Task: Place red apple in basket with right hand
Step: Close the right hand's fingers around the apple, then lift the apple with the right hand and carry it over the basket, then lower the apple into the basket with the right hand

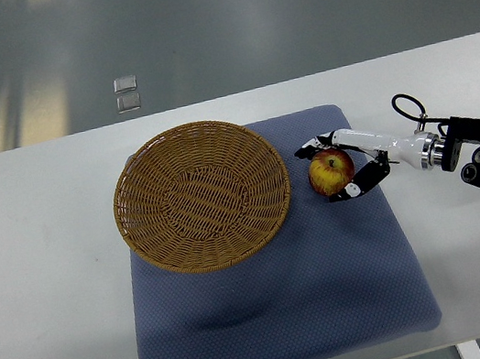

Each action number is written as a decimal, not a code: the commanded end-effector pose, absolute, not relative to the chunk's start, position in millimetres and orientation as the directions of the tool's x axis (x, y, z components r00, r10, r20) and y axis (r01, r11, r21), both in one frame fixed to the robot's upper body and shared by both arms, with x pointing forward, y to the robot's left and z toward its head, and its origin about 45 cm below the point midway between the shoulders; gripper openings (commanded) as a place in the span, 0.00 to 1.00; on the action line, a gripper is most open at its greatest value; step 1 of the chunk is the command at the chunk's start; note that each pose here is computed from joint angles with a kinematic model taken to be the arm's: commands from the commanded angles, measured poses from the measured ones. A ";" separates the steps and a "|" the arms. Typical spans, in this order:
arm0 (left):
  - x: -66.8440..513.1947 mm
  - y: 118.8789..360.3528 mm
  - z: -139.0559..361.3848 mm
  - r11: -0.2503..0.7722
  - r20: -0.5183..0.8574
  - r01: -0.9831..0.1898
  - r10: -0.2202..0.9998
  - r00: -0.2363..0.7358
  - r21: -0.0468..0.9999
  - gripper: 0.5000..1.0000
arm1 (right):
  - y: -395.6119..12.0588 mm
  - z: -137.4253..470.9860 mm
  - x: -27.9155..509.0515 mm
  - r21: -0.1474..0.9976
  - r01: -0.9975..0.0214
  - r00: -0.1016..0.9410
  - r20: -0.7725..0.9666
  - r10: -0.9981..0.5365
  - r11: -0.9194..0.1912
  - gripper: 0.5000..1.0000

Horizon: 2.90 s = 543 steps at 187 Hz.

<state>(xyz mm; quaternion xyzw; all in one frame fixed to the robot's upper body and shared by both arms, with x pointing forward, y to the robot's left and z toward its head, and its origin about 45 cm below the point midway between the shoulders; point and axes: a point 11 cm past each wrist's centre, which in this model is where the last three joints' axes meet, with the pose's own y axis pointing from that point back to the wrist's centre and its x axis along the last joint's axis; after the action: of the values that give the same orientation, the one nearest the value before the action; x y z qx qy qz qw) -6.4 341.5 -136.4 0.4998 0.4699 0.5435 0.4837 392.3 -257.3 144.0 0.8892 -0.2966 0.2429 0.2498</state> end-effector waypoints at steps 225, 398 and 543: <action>-6.4 341.5 -136.4 -0.090 0.089 -0.056 0.996 -0.032 0.994 1.00 | -164.8 269.4 455.9 0.105 -0.560 0.613 0.720 -0.325 -0.822 0.30; -6.4 341.5 -136.4 -0.090 0.089 -0.056 0.996 -0.032 0.994 1.00 | -72.5 215.0 417.9 0.118 -0.453 0.733 0.613 -0.294 -0.884 0.52; -6.4 341.5 -136.4 -0.090 0.089 -0.056 0.996 -0.032 0.994 1.00 | -68.8 215.4 416.4 0.102 -0.453 0.740 0.598 -0.310 -0.886 0.72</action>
<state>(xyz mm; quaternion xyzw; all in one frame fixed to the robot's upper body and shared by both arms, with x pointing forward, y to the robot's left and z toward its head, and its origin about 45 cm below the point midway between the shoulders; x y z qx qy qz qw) -6.4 341.5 -136.4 0.4998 0.4699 0.5435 0.4838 415.7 -68.6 214.3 0.9249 -0.2043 0.2964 0.1227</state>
